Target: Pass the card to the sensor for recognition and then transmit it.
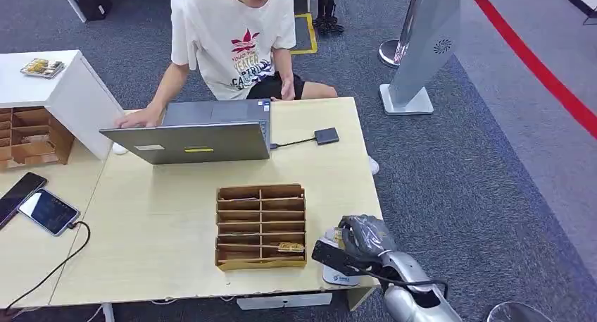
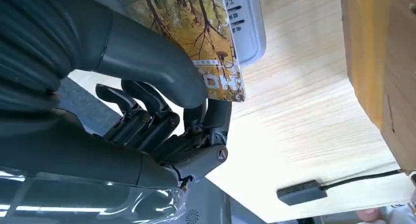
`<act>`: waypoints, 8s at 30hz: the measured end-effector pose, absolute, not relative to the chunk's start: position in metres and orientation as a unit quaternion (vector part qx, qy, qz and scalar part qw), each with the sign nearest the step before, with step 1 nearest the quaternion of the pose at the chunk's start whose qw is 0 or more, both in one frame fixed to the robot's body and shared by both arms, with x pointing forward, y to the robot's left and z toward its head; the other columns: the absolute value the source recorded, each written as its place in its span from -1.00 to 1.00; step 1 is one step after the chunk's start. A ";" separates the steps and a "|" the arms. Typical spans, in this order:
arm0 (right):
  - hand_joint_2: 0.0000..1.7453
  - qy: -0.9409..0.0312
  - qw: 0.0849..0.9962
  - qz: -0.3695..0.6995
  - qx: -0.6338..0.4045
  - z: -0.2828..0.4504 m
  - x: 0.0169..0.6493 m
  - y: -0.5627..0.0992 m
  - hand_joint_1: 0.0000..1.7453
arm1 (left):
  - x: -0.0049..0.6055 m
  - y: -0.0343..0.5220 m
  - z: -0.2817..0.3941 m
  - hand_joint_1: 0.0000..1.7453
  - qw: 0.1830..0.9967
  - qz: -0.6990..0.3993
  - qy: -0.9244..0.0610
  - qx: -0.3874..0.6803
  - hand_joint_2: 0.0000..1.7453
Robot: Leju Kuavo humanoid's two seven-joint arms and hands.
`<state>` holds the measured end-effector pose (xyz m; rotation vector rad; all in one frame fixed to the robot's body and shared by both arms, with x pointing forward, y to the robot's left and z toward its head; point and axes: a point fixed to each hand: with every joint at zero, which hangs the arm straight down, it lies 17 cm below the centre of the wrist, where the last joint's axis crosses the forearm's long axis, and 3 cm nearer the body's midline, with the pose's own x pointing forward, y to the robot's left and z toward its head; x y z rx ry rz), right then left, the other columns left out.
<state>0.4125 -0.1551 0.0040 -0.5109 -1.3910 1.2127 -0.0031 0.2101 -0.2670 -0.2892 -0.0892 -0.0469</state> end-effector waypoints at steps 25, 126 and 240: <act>1.00 -0.593 0.574 0.520 -0.221 0.004 0.415 -0.159 1.00 | -0.010 0.211 -0.266 -1.00 0.988 -0.017 -0.042 -0.148 -1.00; 1.00 -0.585 0.498 0.560 -0.312 0.005 0.411 -0.155 1.00 | -0.011 0.212 -0.266 -1.00 0.988 -0.008 -0.046 -0.148 -1.00; -1.00 -0.873 0.353 0.327 -0.074 0.398 0.415 0.084 -1.00 | 0.162 0.189 -0.252 -1.00 0.901 -0.393 -0.125 0.138 -1.00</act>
